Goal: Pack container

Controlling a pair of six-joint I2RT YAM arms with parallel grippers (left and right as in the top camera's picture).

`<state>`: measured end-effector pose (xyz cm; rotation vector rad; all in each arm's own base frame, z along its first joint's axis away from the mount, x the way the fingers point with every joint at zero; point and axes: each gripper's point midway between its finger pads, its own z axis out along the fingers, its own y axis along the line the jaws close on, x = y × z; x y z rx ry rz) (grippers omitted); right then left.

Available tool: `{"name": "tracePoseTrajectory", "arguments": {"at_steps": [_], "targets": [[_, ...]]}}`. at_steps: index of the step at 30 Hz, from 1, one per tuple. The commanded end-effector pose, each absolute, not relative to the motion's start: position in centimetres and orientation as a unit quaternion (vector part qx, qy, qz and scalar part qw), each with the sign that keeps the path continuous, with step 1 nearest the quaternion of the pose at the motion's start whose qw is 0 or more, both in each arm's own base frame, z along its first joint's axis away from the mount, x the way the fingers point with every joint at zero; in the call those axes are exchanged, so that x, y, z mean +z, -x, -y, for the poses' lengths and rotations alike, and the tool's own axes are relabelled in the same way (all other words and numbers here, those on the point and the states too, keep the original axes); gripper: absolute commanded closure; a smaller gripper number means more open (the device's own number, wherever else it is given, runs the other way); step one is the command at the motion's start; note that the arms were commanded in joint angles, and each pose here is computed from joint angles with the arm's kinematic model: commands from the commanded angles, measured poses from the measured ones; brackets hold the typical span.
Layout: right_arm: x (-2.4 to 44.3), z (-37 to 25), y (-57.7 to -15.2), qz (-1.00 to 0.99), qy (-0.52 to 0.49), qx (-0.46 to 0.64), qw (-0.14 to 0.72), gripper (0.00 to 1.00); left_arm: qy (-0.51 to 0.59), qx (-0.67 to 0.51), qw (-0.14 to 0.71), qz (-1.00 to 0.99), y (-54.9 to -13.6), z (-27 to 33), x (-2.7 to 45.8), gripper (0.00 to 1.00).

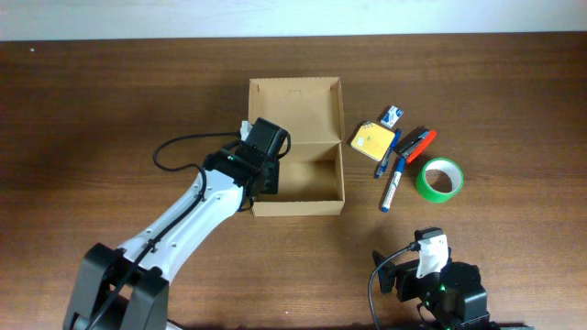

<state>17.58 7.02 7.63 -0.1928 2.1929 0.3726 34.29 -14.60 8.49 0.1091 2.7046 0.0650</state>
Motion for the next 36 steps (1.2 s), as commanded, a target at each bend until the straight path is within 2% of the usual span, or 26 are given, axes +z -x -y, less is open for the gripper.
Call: {"name": "tracePoseTrajectory", "arguments": {"at_steps": [1, 10, 11, 14, 16, 18, 19, 21, 25, 27, 29, 36], "targets": [[7.4, -7.0, -17.6, -0.882, 0.074, 0.153, 0.439, 0.01, -0.041, 0.007, 0.238, -0.971, -35.6, 15.4, 10.5, 0.38], [7.4, -7.0, -17.6, -0.882, 0.074, 0.153, 0.439, 0.01, -0.035, -0.013, 0.280, -0.959, -33.8, 14.4, 20.0, 0.37], [7.4, -7.0, -17.6, -0.882, 0.074, 0.153, 0.439, 0.01, -0.035, -0.017, 0.289, -0.957, -33.3, 14.1, 21.1, 0.29], [7.4, -7.0, -17.6, -0.882, 0.074, 0.153, 0.439, 0.01, -0.048, -0.028, 0.322, -0.945, -31.7, 13.2, 24.3, 0.18], [7.4, -7.0, -17.6, -0.882, 0.074, 0.153, 0.439, 0.01, -0.067, -0.036, 0.356, -0.931, -30.4, 12.5, 26.9, 0.13], [7.4, -7.0, -17.6, -0.882, 0.074, 0.153, 0.439, 0.01, -0.082, -0.041, 0.384, -0.919, -29.4, 12.0, 28.9, 0.13], [7.4, -7.0, -17.6, -0.882, 0.074, 0.153, 0.439, 0.01, -0.096, -0.045, 0.398, -0.911, -28.8, 11.9, 29.8, 0.09], [7.4, -7.0, -17.6, -0.882, 0.074, 0.153, 0.439, 0.01, -0.148, -0.064, 0.422, -0.892, -27.2, 12.2, 31.7, 0.08], [7.4, -7.0, -17.6, -0.882, 0.074, 0.153, 0.439, 0.01, -0.221, -0.095, 0.442, -0.864, -24.4, 12.8, 33.5, 0.08], [7.4, -7.0, -17.6, -0.882, 0.074, 0.153, 0.439, 0.01, -0.249, -0.094, 0.440, -0.858, -23.1, 12.6, 33.6, 0.02], [7.4, -7.0, -17.6, -0.882, 0.074, 0.153, 0.439, 0.01, -0.276, -0.091, 0.427, -0.856, -21.9, 12.3, 33.1, 0.00], [7.4, -7.0, -17.6, -0.882, 0.074, 0.153, 0.439, 0.01, -0.290, -0.096, 0.386, -0.871, -20.0, 11.9, 31.5, 0.00]]}}
